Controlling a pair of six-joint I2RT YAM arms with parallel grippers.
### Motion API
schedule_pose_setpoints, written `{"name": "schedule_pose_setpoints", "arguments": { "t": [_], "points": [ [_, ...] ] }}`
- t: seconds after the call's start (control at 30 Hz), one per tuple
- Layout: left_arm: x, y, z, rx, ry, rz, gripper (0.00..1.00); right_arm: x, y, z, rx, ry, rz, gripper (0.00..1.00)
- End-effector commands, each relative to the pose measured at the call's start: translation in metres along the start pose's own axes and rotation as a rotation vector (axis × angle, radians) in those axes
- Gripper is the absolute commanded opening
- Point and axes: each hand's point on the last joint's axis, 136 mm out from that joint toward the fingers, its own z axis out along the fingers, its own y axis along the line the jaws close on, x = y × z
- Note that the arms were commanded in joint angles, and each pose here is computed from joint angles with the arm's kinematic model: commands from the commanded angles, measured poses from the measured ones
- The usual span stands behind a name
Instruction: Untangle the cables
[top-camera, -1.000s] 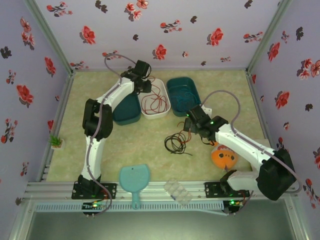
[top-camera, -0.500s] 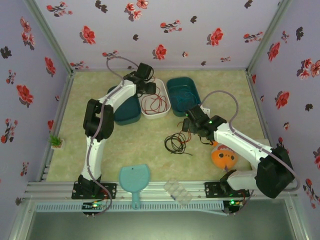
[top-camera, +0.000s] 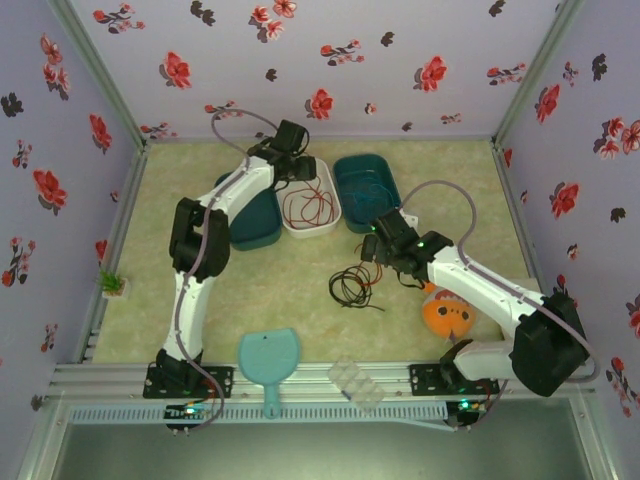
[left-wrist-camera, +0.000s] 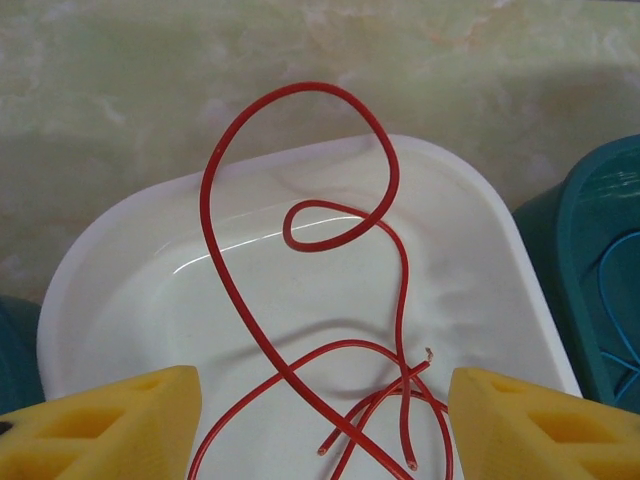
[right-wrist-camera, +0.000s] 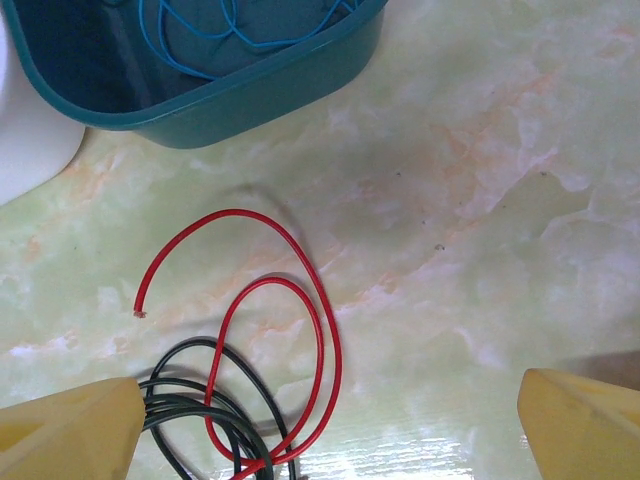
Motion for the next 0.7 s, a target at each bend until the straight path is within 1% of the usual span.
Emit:
{"name": "schedule_pose_setpoints", "arguments": {
  "t": [0.0, 0.2, 0.27, 0.3, 0.33, 0.37, 0.43, 0.5, 0.6, 0.63, 0.67],
  "points": [
    [0.014, 0.0, 0.013, -0.009, 0.051, -0.018, 0.67, 0.004, -0.003, 0.005, 0.002, 0.008, -0.004, 0.97],
    [0.021, -0.002, 0.018, 0.005, 0.072, -0.018, 0.67, 0.005, -0.003, 0.006, 0.0, 0.008, -0.003, 0.97],
    [0.024, -0.003, 0.021, 0.013, 0.082, -0.02, 0.64, 0.005, -0.003, 0.006, -0.002, 0.007, -0.002, 0.97],
    [0.026, -0.004, 0.022, 0.018, 0.088, -0.02, 0.61, 0.005, -0.003, 0.007, 0.0, 0.008, -0.002, 0.97],
    [0.026, -0.005, 0.023, 0.021, 0.089, -0.022, 0.56, 0.005, -0.002, 0.007, -0.001, 0.006, -0.003, 0.97],
    [0.026, -0.005, 0.023, 0.022, 0.09, -0.023, 0.48, 0.005, -0.003, 0.007, -0.001, 0.007, -0.003, 0.97],
    [0.026, -0.005, 0.021, 0.024, 0.087, -0.023, 0.28, 0.005, -0.003, 0.007, -0.001, 0.008, -0.005, 0.97],
    [0.023, -0.007, 0.016, 0.032, 0.072, -0.026, 0.13, 0.005, -0.003, 0.007, -0.001, 0.006, -0.004, 0.97],
    [0.013, -0.011, 0.001, 0.046, 0.034, -0.024, 0.02, 0.005, -0.003, 0.006, -0.002, 0.003, -0.006, 0.97],
    [0.01, -0.013, -0.003, 0.053, 0.024, -0.023, 0.0, 0.006, -0.004, 0.007, -0.001, 0.004, -0.008, 0.97],
    [0.007, -0.014, -0.009, 0.059, 0.011, -0.023, 0.0, 0.005, -0.004, 0.006, -0.002, 0.002, -0.009, 0.97]
  ]
}}
